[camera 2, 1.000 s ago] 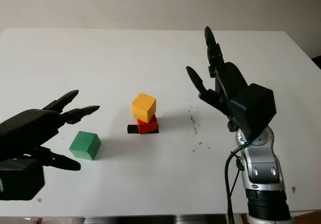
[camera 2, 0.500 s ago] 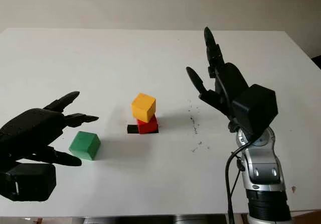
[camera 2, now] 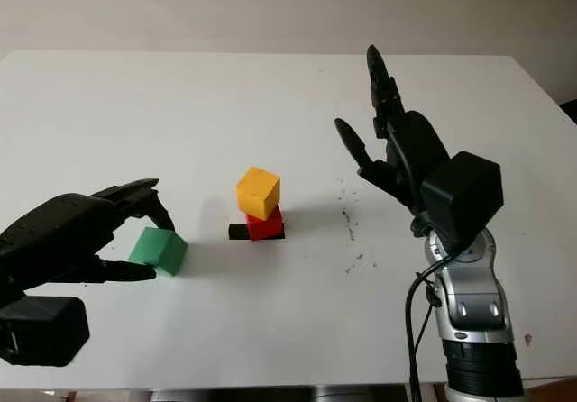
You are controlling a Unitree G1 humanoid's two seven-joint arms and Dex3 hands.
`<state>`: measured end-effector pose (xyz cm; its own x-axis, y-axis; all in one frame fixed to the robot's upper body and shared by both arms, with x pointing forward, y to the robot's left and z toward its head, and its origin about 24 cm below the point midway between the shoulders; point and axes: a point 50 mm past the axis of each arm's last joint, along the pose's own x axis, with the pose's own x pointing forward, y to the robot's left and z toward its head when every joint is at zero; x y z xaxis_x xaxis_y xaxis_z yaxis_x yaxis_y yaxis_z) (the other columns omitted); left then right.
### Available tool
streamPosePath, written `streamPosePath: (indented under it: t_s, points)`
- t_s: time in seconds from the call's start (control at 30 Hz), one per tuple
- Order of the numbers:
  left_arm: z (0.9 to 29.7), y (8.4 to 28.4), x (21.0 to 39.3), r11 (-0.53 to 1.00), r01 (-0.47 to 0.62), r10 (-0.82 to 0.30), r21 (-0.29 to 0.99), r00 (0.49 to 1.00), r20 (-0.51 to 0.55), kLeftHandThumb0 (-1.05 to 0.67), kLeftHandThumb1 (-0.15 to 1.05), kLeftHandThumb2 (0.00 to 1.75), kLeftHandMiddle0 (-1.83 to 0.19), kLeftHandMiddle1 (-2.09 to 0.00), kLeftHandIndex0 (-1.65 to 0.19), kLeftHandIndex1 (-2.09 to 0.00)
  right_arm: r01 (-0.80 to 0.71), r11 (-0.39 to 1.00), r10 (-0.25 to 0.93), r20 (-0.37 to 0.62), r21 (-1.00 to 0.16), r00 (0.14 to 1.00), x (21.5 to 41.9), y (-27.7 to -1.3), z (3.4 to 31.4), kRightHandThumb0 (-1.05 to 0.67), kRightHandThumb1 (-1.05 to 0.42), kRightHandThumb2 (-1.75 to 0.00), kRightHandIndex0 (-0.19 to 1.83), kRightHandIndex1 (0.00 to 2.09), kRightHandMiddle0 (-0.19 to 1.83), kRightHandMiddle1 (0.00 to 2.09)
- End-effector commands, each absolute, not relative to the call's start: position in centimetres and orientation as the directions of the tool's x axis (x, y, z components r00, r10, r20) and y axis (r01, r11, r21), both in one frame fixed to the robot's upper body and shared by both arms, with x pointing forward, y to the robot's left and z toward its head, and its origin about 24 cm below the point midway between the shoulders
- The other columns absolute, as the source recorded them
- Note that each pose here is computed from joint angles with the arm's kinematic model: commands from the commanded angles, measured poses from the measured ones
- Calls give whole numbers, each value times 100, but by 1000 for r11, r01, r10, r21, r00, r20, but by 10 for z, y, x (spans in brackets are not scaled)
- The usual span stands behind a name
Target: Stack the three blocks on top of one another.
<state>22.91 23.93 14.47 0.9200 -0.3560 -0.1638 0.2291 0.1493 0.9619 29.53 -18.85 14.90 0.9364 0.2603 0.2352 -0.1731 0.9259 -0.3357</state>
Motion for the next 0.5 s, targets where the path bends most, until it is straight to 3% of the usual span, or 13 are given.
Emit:
streamPosePath:
  t_s: [0.0, 0.23, 0.33, 0.47]
  points:
    - [149, 240, 229, 164, 218, -352, 962, 924, -150, -37, 105, 13, -20, -7, -8, -145, -158, 926, 255, 258, -344, 932, 296, -191, 155, -56, -105, -47, -19, 0, -17, 6]
    - [160, 246, 233, 179, 172, -349, 969, 932, -101, -39, 105, 17, -23, -6, -10, -140, -161, 928, 254, 253, -338, 934, 298, -190, 155, -56, -105, -45, -19, 0, -17, 5]
    - [175, 250, 240, 211, 117, -369, 970, 929, -31, -42, 105, 20, -23, -6, -4, -151, -162, 924, 261, 260, -347, 930, 298, -189, 157, -55, -105, -46, -19, 0, -17, 5]
    - [202, 255, 249, 254, 23, -371, 967, 925, 76, -45, 105, 16, -27, -7, -13, -146, -165, 926, 261, 258, -340, 930, 299, -188, 157, -55, -105, -46, -19, 0, -18, 5]
